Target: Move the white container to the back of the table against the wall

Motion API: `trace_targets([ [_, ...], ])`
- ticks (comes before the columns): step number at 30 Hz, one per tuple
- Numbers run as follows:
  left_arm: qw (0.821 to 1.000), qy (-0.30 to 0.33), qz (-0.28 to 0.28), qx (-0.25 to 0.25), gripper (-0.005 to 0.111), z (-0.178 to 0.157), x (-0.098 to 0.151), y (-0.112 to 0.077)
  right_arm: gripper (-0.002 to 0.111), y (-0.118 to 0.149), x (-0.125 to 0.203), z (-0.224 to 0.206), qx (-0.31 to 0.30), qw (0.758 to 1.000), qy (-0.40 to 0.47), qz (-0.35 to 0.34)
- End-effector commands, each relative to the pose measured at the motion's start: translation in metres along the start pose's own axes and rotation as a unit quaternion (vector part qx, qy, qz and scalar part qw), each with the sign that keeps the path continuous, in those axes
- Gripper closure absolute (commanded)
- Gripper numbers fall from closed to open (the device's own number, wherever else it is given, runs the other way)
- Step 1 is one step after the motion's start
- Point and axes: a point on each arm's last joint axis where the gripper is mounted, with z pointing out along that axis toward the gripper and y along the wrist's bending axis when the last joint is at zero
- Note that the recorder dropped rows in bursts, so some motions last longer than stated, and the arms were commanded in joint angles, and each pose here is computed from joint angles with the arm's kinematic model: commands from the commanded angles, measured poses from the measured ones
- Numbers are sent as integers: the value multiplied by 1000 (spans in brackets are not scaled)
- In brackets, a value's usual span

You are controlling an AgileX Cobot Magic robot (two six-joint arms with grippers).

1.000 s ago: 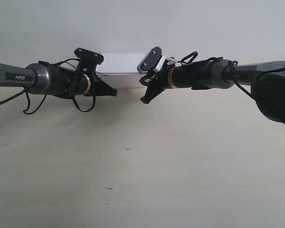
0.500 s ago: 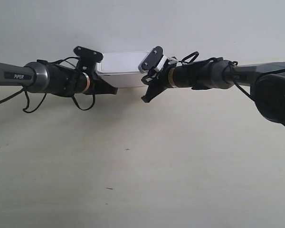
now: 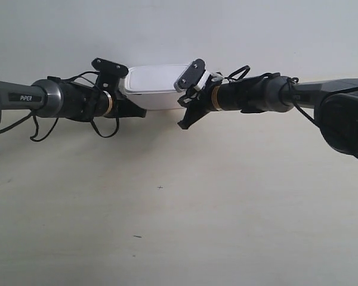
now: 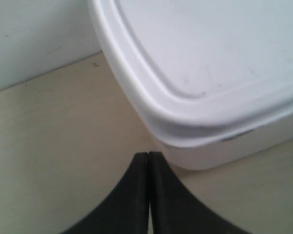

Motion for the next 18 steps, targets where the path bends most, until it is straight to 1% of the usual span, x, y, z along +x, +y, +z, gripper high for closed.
trace_targets([
  [1,1000,-2,-4,-10,107,-1,-2,5,108,-3,-2,-1,2,1000,-4,1],
  [4,1000,-2,-11,-17,107,-1,-2,6,108,-2,-2,-1,-5,1000,-6,-6],
  [8,998,1,-34,-49,107,-4,-2,10,108,3,-3,-1,-29,999,-8,-13],
  [10,998,3,-34,-60,107,-9,-3,12,108,5,-3,-2,-43,999,-8,-13],
  [13,997,7,-30,-76,107,-22,-6,15,108,2,-10,-6,-44,999,-7,11],
  [15,996,11,-30,-83,107,-30,-7,17,108,-2,-18,-12,-50,998,-14,45],
  [18,995,18,-30,-88,107,-44,-6,19,108,-6,-31,-24,-75,993,-32,81],
])
